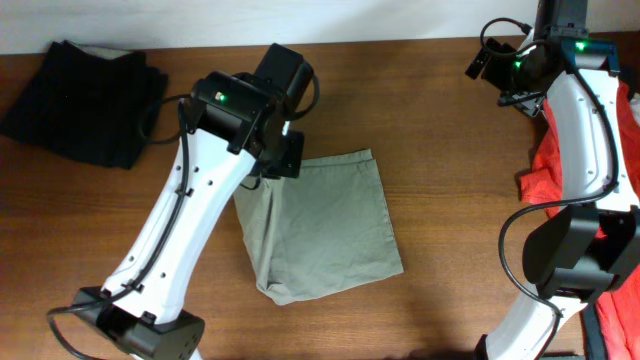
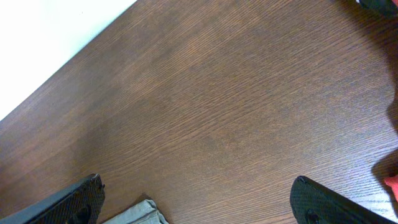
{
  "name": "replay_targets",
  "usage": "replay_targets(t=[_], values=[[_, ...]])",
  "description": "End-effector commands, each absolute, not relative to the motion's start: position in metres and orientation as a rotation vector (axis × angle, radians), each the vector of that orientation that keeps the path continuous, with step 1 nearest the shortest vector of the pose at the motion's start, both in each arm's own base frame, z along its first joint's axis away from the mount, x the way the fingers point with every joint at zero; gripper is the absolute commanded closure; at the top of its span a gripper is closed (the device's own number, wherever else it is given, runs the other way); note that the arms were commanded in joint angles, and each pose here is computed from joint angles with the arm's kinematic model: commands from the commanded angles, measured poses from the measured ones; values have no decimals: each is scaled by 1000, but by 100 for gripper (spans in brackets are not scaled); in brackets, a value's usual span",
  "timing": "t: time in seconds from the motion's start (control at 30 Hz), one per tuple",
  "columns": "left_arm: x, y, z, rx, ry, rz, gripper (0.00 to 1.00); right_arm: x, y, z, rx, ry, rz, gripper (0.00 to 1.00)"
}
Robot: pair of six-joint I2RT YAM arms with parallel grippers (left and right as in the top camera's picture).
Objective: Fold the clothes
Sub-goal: 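Fold the left edge rightward over the shorts with the left gripper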
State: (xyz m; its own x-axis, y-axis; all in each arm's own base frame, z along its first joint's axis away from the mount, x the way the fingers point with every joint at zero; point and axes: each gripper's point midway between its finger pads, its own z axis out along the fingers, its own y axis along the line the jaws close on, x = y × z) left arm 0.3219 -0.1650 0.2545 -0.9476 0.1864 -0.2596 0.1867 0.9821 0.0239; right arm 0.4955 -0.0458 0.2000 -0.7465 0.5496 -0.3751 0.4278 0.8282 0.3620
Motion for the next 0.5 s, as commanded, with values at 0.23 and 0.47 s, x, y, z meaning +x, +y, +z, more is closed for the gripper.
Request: replay_targets(t=[0.23,0.47], values=[[307,-249,220,577,2861,-108,100,502,-46,207,741,2500,373,1],[287,-316,175,847,2902,-294,100,503,-45,199,613,2544,333,1]])
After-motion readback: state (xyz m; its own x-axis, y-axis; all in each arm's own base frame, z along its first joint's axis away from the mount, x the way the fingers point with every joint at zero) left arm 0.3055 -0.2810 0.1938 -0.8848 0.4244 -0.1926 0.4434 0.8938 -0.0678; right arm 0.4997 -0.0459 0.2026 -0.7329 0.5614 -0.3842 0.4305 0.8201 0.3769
